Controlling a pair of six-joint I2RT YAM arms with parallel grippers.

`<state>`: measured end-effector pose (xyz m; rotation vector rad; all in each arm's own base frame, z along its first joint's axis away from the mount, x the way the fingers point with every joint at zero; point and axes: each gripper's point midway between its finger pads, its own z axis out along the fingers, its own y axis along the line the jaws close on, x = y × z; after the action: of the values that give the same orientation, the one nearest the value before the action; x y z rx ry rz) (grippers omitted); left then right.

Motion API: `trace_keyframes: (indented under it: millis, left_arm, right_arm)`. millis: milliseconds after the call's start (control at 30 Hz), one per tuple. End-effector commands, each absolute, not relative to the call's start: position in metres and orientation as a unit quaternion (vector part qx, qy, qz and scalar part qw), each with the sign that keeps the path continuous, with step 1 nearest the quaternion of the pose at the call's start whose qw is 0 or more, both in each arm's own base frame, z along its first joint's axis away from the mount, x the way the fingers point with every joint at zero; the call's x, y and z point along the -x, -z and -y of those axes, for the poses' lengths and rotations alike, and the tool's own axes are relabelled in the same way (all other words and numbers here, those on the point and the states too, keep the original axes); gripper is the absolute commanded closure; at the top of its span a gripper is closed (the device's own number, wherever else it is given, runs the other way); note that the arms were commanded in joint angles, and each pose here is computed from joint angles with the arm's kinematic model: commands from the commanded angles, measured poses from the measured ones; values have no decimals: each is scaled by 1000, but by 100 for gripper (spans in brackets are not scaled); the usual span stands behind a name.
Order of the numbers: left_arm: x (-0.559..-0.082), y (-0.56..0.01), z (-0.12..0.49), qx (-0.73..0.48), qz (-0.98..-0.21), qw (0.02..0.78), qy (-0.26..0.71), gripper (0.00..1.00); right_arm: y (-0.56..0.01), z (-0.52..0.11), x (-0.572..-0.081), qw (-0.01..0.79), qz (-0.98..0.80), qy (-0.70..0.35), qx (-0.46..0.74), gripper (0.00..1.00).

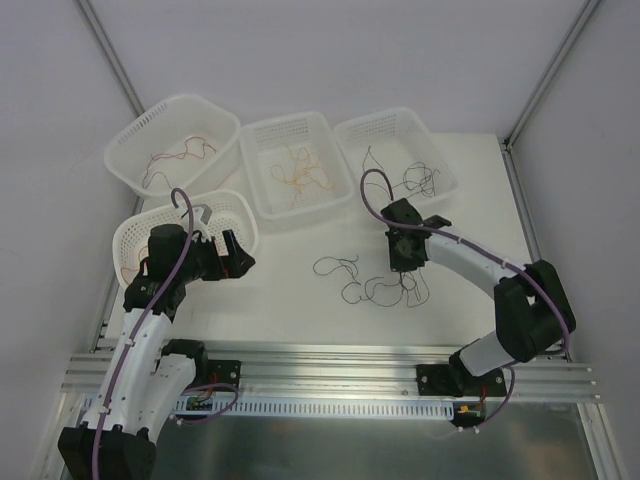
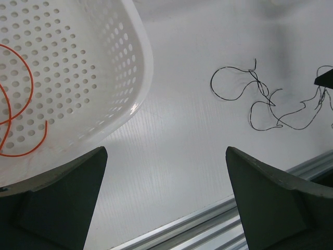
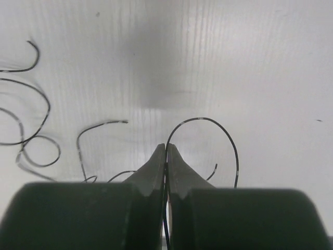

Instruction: Untangle the cables

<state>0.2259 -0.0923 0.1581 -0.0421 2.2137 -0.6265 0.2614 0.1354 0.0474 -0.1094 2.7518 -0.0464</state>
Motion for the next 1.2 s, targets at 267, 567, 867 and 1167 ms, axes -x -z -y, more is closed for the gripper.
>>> trace_keyframes:
  millis: [267, 567, 867, 1167]
  left_arm:
    - [-233, -163, 93, 0, -872, 423, 245, 1]
    - [-233, -160, 94, 0, -875, 419, 245, 1]
    - [-233, -158, 95, 0, -877, 411, 247, 1]
    - [-234, -154, 96, 1, -880, 404, 249, 1]
  right_arm:
    - [-296, -120, -311, 445, -890, 19, 97, 99]
    - [-444, -97, -349, 622, -781, 0, 50, 99]
    - [-501, -83, -411, 689, -724, -19, 3, 99]
    - [-451, -81, -504, 678, -735, -14, -10, 99]
